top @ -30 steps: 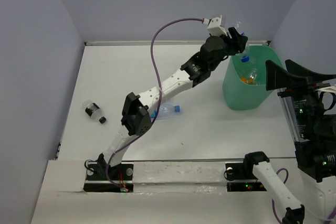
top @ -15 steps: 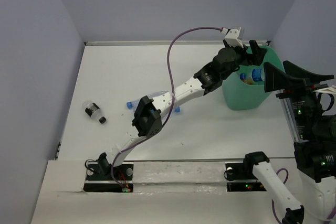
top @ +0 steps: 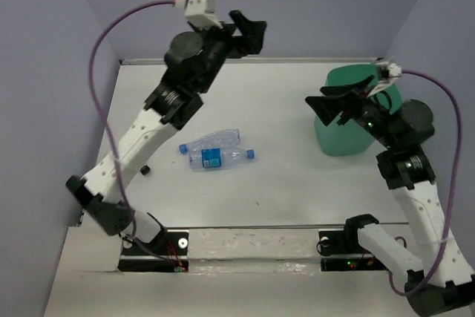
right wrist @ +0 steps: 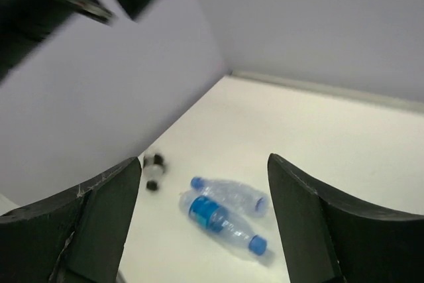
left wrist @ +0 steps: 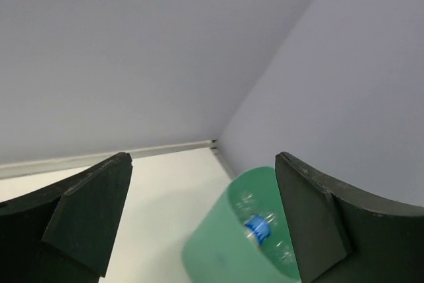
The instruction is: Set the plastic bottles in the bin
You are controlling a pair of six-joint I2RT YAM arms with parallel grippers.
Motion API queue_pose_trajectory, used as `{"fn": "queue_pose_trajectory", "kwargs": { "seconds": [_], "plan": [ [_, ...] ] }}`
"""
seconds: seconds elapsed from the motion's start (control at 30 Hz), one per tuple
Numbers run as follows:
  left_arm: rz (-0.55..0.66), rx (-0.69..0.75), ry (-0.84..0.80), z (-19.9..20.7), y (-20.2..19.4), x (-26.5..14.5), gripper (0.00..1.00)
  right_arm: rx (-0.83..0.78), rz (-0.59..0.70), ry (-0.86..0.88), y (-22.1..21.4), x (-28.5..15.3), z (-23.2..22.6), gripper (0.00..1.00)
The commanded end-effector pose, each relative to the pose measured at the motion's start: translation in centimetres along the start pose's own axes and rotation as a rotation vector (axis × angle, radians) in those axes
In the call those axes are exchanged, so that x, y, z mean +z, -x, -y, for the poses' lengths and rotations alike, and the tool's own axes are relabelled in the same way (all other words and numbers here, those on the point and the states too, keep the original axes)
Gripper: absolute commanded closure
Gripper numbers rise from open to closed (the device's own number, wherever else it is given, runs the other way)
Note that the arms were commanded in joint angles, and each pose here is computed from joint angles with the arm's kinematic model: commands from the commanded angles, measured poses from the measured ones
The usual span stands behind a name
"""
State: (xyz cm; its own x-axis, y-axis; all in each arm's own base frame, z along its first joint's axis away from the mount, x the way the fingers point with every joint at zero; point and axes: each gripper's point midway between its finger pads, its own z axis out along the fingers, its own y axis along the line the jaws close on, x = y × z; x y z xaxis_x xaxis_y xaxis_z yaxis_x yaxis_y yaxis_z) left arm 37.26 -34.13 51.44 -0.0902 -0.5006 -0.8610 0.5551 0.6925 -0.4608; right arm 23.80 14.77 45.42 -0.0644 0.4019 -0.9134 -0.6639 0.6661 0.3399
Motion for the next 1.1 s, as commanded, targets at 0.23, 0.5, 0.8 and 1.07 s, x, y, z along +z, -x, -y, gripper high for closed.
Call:
{"fn": "queue_pose_trajectory", "kwargs": {
  "seconds": [0.23,0.5,0.8,1.07],
  "plan": [
    [-0.158,0.196,0.429,-14.1,-3.9,-18.8,0.01,-0.056,-0.607,0.224,-22.6,9.6,-3.9,0.13],
    [-0.101,0.218,0.607,-20.2,-6.3,-24.8,0.01,-0.382,-0.926,0.287,-35.8,12.7,-4.1,0.05],
    [0.104,0.182,0.659,-22.0,-1.6,-28.7,0.01,-0.583,-0.955,0.349,-40.5,15.9,-6.1,0.00],
    [0.183,0.163,0.659,-21.7,0.2,-30.2,0.01,-0.651,-1.045,0.358,-45.1,15.8,-6.1,0.03]
  ]
}}
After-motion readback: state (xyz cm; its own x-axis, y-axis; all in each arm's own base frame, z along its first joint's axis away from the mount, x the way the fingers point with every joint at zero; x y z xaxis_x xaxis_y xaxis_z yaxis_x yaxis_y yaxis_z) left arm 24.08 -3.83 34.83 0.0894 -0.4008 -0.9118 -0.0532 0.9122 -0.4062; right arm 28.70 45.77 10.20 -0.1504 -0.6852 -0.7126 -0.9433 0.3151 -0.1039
